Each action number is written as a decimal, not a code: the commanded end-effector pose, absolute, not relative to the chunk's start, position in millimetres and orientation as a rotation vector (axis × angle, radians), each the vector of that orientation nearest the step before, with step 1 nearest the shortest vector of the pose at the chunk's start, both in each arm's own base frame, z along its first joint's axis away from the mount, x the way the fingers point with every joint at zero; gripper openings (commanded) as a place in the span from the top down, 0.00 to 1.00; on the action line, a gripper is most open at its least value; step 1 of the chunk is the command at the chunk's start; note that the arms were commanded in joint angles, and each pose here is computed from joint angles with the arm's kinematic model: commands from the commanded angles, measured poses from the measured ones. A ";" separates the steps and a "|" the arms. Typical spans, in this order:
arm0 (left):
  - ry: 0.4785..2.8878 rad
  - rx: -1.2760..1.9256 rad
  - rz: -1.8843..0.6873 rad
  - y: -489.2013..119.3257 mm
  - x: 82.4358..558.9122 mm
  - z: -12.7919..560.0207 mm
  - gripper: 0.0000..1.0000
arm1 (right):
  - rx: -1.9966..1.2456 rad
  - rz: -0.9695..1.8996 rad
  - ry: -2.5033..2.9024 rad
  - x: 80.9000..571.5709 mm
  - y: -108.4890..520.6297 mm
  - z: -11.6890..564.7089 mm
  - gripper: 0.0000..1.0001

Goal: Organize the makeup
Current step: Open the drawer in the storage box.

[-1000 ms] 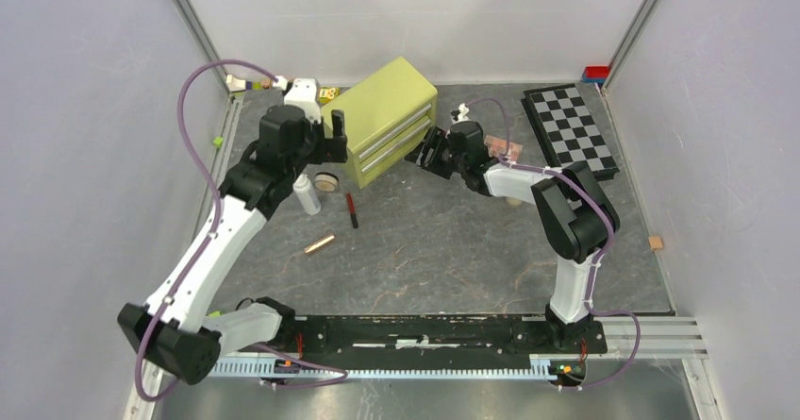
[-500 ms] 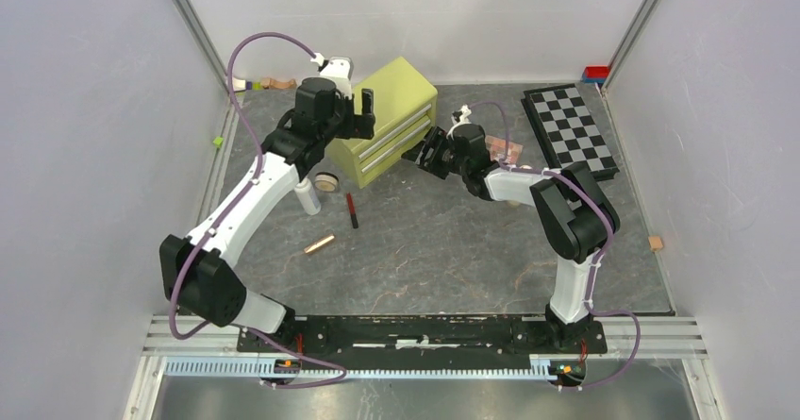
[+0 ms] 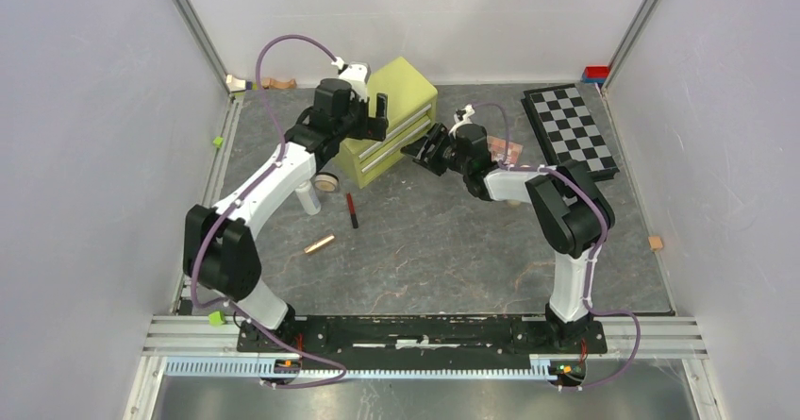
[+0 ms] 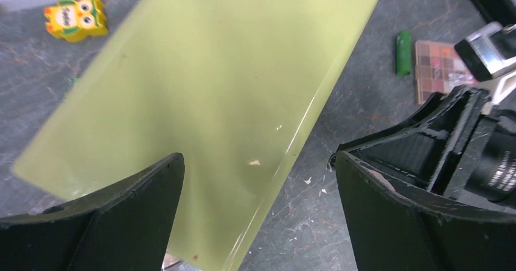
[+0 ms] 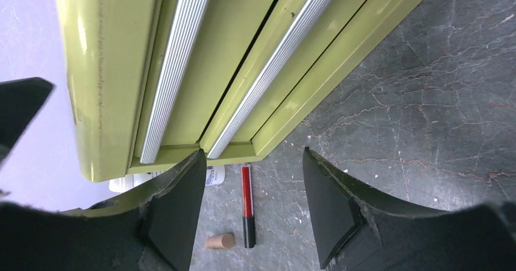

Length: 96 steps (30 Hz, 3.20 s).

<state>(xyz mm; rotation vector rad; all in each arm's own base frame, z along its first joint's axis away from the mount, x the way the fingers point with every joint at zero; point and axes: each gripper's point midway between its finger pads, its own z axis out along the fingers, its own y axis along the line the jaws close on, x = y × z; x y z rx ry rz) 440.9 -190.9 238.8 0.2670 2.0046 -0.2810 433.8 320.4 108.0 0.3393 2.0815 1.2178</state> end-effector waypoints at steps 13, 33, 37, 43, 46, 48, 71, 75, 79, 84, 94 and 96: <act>2.069 0.224 -0.320 -200.8 453.7 214.2 0.00 | 0.456 1.356 1.988 449.7 323.6 106.9 0.37; 2.095 0.231 -0.310 -201.3 456.5 211.1 0.00 | 0.603 1.614 1.766 475.9 336.9 109.2 0.41; 2.099 0.232 -0.309 -201.6 456.8 209.7 0.00 | 0.604 1.640 1.730 480.1 338.2 113.1 0.41; 2.104 0.236 -0.309 -202.4 457.1 208.1 0.00 | 0.622 1.653 1.735 485.7 341.9 108.9 0.41; 2.105 0.234 -0.306 -201.4 457.3 207.9 0.00 | 0.632 1.652 1.738 488.5 342.5 106.9 0.41; 2.105 0.234 -0.306 -201.5 457.4 207.7 0.01 | 0.634 1.649 1.744 489.5 342.9 105.2 0.41; 2.118 0.240 -0.315 -203.9 457.9 204.7 0.03 | 0.626 1.564 1.795 504.8 347.4 88.1 0.49; 2.120 0.241 -0.314 -204.0 458.4 203.8 0.03 | 0.616 1.528 1.812 507.1 346.7 85.2 0.49; 2.122 0.246 -0.322 -206.5 457.6 203.0 0.04 | 0.614 1.528 1.810 510.0 348.1 84.3 0.50; 2.124 0.254 -0.322 -208.3 456.8 203.0 0.05 | 0.613 1.554 1.784 511.9 350.4 87.0 0.54; 2.127 0.257 -0.305 -206.5 457.0 201.7 0.06 | 0.584 1.570 1.715 512.4 347.9 101.7 0.77; 2.131 0.255 -0.292 -204.5 457.7 200.8 0.06 | 0.574 1.544 1.707 510.8 343.5 104.1 0.83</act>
